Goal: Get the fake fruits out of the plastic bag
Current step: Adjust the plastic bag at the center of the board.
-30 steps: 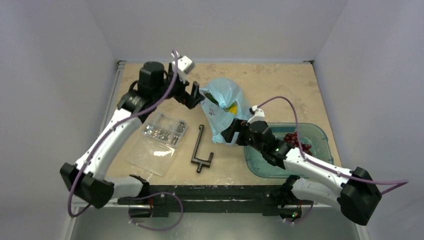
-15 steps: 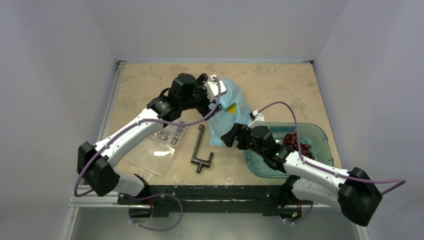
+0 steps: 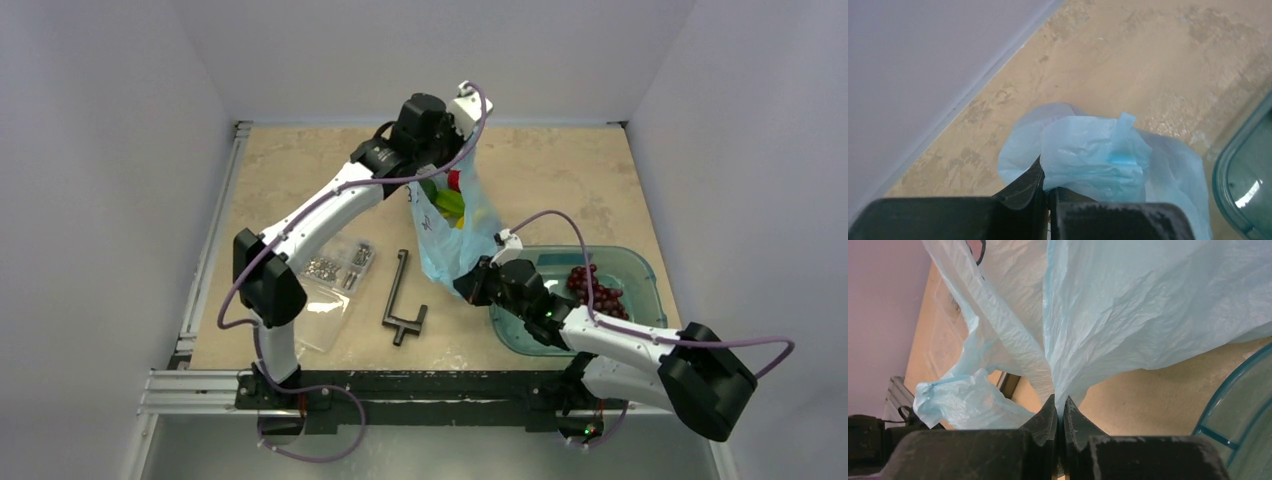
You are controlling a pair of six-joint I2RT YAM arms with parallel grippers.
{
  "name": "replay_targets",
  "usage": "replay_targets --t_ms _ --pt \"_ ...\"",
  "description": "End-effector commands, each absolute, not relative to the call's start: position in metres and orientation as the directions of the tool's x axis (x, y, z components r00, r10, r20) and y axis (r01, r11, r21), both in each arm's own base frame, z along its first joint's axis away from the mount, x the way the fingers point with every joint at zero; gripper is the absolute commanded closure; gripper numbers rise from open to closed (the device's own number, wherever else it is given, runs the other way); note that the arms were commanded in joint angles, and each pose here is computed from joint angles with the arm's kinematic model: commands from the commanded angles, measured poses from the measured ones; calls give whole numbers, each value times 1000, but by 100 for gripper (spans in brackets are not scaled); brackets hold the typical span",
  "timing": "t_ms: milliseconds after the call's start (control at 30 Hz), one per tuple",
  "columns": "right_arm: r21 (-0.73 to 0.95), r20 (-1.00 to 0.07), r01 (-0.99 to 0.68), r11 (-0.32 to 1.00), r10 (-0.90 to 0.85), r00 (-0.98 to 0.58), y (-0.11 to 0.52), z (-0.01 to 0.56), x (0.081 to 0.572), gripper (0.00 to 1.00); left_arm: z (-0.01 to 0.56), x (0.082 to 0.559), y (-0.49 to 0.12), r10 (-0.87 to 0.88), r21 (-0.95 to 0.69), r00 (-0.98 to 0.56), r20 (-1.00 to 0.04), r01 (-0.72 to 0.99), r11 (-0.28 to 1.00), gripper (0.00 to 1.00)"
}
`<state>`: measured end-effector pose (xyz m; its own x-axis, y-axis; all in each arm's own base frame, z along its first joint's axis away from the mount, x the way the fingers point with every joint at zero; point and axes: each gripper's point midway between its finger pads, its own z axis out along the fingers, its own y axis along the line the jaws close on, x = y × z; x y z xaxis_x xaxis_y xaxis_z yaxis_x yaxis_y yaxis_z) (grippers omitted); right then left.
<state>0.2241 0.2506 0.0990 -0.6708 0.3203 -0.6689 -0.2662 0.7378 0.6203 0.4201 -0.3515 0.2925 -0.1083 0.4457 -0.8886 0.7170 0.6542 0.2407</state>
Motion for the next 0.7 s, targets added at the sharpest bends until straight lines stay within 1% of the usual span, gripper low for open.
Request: replay_targets --t_ms 0,67,167,233,300,333,367,400,433,467,533,567,600,667 --pt "618 -708 -384 686 272 -652 266 101 212 100 312 455 -333 310 115 -280 -909 547 829 100" --pt "608 -711 -404 683 242 -660 268 91 203 100 321 471 -330 220 21 -340 -914 502 864 100" --pt "601 -708 -413 684 218 -672 267 81 194 100 320 488 -326 145 -69 -412 -900 462 884 100" --pt "605 -710 -419 677 222 -668 267 84 193 100 315 491 -327 104 -139 -455 -884 470 871 100" --pt "602 -718 -410 685 240 -653 266 90 197 100 317 484 -326 85 -194 -483 -871 499 844 100" --pt "593 -727 -409 693 243 -642 265 94 200 100 317 478 -323 89 -208 -497 -863 511 834 94" --pt "587 -734 -410 698 246 -633 265 99 203 100 316 470 -319 100 -213 -509 -855 520 827 82" --pt "585 -736 -410 700 246 -631 266 103 204 100 317 461 -315 111 -217 -519 -848 529 820 63" --pt "592 -732 -411 693 250 -633 268 108 204 100 315 452 -311 126 -224 -531 -838 545 808 48" --pt "599 -730 -409 688 259 -633 269 113 206 99 318 439 -307 136 -236 -537 -832 566 790 39" --pt "582 -743 -413 701 251 -620 270 121 211 85 320 416 -297 165 -236 -543 -823 592 771 30" --pt "570 -747 -410 712 242 -619 270 123 212 81 323 406 -291 180 -225 -534 -826 605 764 27" --pt "557 -756 -415 719 234 -611 270 127 214 79 321 396 -285 196 -219 -541 -818 609 762 26" --pt "540 -767 -415 732 225 -601 268 134 217 70 329 378 -271 209 -198 -525 -825 615 763 25"
